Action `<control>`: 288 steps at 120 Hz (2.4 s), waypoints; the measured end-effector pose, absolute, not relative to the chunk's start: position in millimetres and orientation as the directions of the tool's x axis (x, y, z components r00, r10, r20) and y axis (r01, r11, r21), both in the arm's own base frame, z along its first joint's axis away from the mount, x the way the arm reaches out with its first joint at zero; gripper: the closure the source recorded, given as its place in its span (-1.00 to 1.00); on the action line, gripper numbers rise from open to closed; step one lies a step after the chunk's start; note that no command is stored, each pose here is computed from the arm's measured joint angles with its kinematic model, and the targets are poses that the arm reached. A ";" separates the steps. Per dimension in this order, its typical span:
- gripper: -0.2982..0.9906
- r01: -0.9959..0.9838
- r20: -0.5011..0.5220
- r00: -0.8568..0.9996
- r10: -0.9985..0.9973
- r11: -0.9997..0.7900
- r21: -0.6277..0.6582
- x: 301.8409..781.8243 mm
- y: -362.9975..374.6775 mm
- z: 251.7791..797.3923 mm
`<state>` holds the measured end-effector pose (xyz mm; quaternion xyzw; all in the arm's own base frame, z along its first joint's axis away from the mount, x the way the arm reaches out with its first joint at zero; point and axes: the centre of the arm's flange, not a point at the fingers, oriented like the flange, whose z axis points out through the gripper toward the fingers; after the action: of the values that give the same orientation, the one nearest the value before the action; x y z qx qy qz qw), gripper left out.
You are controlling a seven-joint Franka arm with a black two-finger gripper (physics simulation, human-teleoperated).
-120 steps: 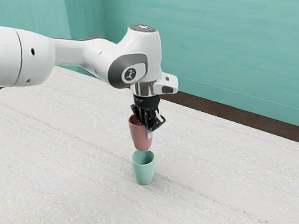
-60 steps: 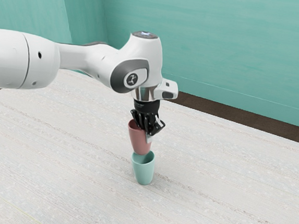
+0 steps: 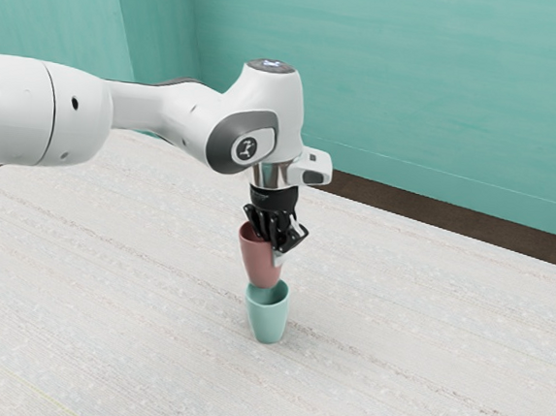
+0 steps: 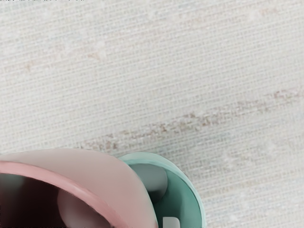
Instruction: Place the left cup onto the right cup
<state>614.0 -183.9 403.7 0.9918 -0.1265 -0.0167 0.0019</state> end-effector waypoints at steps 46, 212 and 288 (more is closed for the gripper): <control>0.67 -0.251 -0.023 0.968 -0.251 -0.968 0.008 610.6 -188.2 410.9; -0.46 -0.256 -0.036 0.966 -0.256 -0.967 0.014 600.2 -200.9 407.5; -0.53 -0.253 -0.035 0.967 -0.254 -0.967 0.014 600.2 -200.8 407.6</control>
<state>600.2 -200.8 407.6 0.9916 -0.1279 -0.0184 0.0046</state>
